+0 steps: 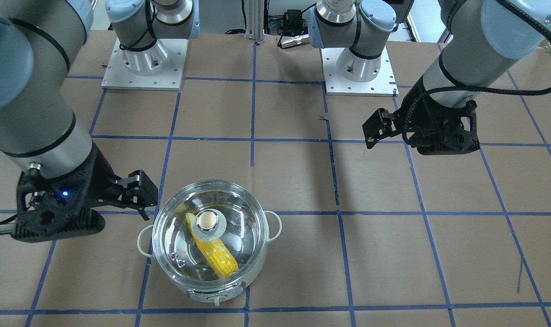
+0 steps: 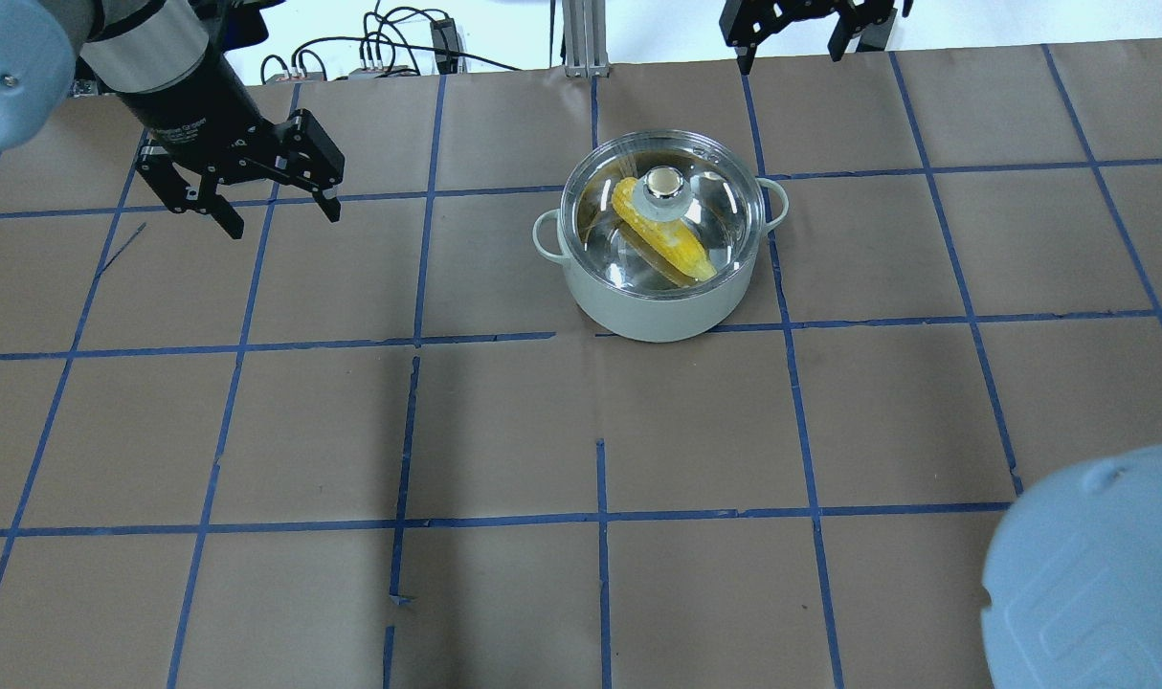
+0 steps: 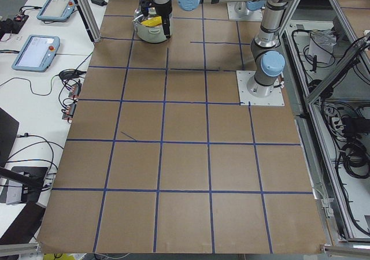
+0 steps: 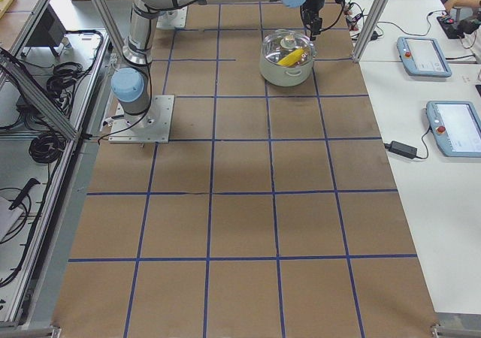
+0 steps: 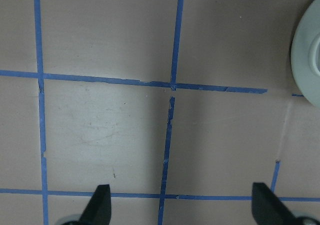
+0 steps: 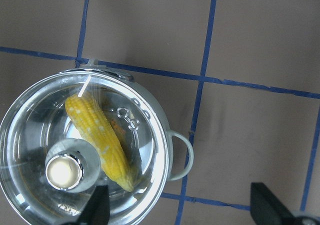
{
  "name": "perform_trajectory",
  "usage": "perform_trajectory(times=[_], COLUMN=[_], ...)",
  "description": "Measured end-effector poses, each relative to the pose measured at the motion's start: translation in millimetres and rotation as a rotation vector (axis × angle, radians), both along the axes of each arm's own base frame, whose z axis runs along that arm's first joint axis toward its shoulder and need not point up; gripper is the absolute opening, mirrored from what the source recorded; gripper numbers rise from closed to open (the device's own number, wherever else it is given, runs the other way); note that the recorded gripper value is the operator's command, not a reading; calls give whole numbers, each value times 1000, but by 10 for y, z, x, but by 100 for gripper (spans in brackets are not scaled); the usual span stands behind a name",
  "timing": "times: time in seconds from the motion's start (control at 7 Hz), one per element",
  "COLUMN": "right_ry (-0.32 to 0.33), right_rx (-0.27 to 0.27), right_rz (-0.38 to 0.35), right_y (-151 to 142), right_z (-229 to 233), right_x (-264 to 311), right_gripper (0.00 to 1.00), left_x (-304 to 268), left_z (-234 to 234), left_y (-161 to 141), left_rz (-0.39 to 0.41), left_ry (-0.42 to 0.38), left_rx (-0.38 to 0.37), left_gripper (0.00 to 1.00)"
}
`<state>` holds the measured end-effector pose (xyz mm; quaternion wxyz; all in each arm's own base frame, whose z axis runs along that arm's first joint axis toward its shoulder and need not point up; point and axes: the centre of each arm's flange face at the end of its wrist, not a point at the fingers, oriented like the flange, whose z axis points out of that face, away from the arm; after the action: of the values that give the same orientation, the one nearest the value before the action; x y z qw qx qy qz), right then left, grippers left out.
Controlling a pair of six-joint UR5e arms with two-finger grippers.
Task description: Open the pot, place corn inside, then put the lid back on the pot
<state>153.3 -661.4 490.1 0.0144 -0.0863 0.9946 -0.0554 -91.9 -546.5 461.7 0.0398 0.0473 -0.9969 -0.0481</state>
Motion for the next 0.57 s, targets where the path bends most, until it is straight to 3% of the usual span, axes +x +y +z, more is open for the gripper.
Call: perform_trajectory(times=[0.29,0.57], right_ry=[-12,-28], right_rx=[36,91], right_rz=[-13,-9], right_y=[353,926], right_z=[343,495], right_x=[-266,-217], right_gripper=[100,100], left_x=[0,-5], left_z=[0,32], left_y=[4,18], left_rz=[0,4], left_ry=[-1,-4], left_rx=[0,-8], left_gripper=[100,100])
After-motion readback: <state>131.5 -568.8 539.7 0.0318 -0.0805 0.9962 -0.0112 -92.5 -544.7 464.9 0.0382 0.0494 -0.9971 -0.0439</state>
